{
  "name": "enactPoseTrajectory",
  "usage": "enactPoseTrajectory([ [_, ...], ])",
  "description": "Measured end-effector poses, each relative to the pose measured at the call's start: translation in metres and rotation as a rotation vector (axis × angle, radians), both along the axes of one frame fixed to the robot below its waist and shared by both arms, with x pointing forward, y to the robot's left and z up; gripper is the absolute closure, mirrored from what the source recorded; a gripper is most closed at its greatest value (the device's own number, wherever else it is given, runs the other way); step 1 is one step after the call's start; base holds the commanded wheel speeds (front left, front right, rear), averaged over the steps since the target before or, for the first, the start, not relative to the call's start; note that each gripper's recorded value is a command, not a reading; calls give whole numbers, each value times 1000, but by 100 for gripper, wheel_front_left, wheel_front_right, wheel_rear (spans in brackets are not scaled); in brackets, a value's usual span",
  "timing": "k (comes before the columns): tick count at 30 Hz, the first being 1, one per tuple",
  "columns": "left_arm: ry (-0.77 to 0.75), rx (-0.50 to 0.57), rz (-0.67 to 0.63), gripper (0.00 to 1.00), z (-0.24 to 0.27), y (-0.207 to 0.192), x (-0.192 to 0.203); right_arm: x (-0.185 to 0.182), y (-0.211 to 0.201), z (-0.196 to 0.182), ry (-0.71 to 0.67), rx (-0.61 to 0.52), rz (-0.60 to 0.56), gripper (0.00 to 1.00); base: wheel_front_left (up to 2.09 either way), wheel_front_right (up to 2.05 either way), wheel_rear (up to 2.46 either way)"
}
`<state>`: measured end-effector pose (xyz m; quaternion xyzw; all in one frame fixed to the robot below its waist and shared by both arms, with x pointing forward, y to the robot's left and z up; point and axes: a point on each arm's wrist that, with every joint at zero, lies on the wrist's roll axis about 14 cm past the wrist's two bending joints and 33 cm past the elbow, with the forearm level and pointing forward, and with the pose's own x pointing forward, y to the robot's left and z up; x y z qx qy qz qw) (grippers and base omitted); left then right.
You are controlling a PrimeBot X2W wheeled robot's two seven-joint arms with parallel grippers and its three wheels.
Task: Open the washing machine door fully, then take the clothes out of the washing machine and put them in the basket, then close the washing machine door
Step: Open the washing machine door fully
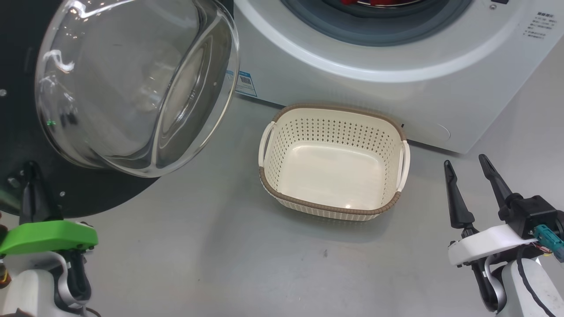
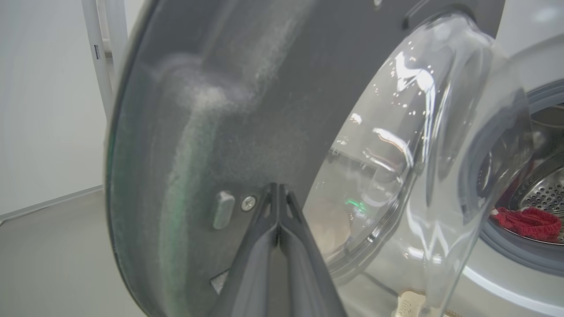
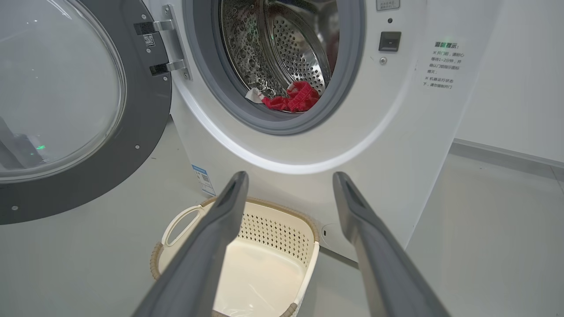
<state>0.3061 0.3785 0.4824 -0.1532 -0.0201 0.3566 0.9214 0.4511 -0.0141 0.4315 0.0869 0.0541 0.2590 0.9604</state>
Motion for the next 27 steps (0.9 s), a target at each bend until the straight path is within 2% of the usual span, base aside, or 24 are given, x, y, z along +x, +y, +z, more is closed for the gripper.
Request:
enactPoseTrajectory([
  [14,8,-9,45,100,-5,13,2,2,-4,-8,16,-4,-8,0,0,0,0],
  [27,1,26,8,100,2,2,3,0,-1,3,-1,6,-6,0,0,0,0],
])
